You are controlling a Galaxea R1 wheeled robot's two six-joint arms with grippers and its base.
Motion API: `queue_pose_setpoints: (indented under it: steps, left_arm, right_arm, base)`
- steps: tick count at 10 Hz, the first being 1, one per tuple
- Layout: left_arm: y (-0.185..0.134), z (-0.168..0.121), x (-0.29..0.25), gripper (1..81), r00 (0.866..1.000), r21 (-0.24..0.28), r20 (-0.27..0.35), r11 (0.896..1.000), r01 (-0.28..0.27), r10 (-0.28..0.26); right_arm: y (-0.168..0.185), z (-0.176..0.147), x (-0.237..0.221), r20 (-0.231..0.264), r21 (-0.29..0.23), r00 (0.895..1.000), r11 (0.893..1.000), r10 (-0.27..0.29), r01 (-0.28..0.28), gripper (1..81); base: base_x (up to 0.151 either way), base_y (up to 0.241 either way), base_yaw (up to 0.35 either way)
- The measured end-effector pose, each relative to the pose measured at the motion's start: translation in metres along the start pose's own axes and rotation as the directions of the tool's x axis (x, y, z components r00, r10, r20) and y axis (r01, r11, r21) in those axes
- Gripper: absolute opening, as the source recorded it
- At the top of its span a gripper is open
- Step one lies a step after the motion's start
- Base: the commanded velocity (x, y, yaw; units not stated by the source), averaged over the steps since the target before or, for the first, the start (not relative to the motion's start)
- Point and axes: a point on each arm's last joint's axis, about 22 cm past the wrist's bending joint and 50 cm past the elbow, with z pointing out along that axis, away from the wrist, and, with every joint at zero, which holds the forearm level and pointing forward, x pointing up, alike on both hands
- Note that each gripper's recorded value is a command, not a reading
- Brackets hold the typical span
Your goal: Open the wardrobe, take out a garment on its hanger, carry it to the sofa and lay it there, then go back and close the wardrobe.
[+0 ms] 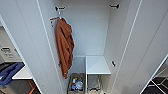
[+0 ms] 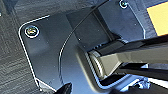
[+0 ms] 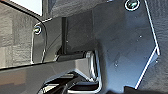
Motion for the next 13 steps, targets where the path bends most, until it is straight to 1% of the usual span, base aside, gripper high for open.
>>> queue_pose_setpoints:
  steps: [2, 4, 5, 6, 7, 8, 9, 10, 11, 12, 13]
  left_arm:
    - [0.001, 0.0, 0.0, 81.1, 1.0, -0.001, 0.001, 1.0, 0.001, -0.001]
    - [0.002, -0.001, -0.011, 81.1, 1.0, -0.001, 0.013, 1.0, 0.013, -0.013]
    - [-0.003, -0.002, -0.011, 81.1, 0.999, 0.006, 0.012, 0.999, 0.047, -0.047]
    - [-0.011, -0.003, -0.011, 81.1, 0.993, 0.022, 0.013, 0.992, 0.121, -0.121]
    - [-0.018, -0.005, -0.013, 81.1, 0.984, 0.035, 0.013, 0.984, 0.175, -0.176]
    - [-0.026, -0.008, -0.019, 81.1, 0.976, 0.052, 0.02, 0.975, 0.216, -0.218]
    - [-0.025, -0.009, -0.028, 81.1, 0.966, 0.059, 0.031, 0.965, 0.255, -0.257]
    - [-0.015, -0.008, -0.043, 81.1, 0.95, 0.06, 0.05, 0.95, 0.306, -0.309]
    - [-0.002, -0.006, -0.053, 81.1, 0.935, 0.055, 0.065, 0.937, 0.345, -0.348]
    - [0.012, -0.004, -0.057, 81.1, 0.94, 0.039, 0.072, 0.943, 0.33, -0.332]
    - [0.015, -0.002, -0.057, 81.1, 0.949, 0.037, 0.078, 0.952, 0.303, -0.305]
  right_arm:
    - [0.0, 0.0, 0.004, -0.006, 0.001, 1.0, 1.0, -0.001, 0.001, 81.1]
    - [0.001, 0.0, -0.001, 0.006, -0.003, 1.0, 1.0, 0.0, 0.0, 81.1]
    - [0.001, 0.001, 0.005, 0.001, -0.003, 1.0, 1.0, -0.003, 0.003, 81.1]
    - [0.0, 0.001, 0.009, -0.005, -0.001, 1.0, 1.0, -0.005, 0.005, 81.1]
    - [0.0, 0.001, 0.008, -0.003, -0.001, 1.0, 1.0, -0.006, 0.006, 81.1]
    - [0.001, 0.0, 0.004, 0.002, -0.003, 1.0, 1.0, -0.004, 0.004, 81.1]
    - [0.003, -0.001, -0.003, 0.009, -0.005, 1.0, 1.0, 0.0, 0.0, 81.1]
    - [0.006, -0.002, -0.009, 0.017, -0.009, 1.0, 1.0, 0.003, -0.003, 81.1]
    - [0.007, -0.003, -0.013, 0.021, -0.01, 1.0, 1.0, 0.005, -0.005, 81.1]
    - [0.007, -0.004, -0.017, 0.025, -0.011, 1.0, 1.0, 0.007, -0.007, 81.1]
    - [0.007, -0.004, -0.021, 0.028, -0.011, 1.0, 1.0, 0.012, -0.011, 81.1]
  base:
    - [0.0, 0.0, 0.0]
    - [0.0, 0.0, 0.0]
    - [0.0, 0.0, 0.0]
    - [0.0, 0.0, 0.0]
    - [0.0, 0.0, 0.0]
    - [0.0, 0.0, 0.0]
    - [0.0, 0.0, 0.0]
    - [0.0, 0.0, 0.0]
    - [0.0, 0.0, 0.0]
    - [0.0, 0.0, 0.0]
    - [0.0, 0.0, 0.0]
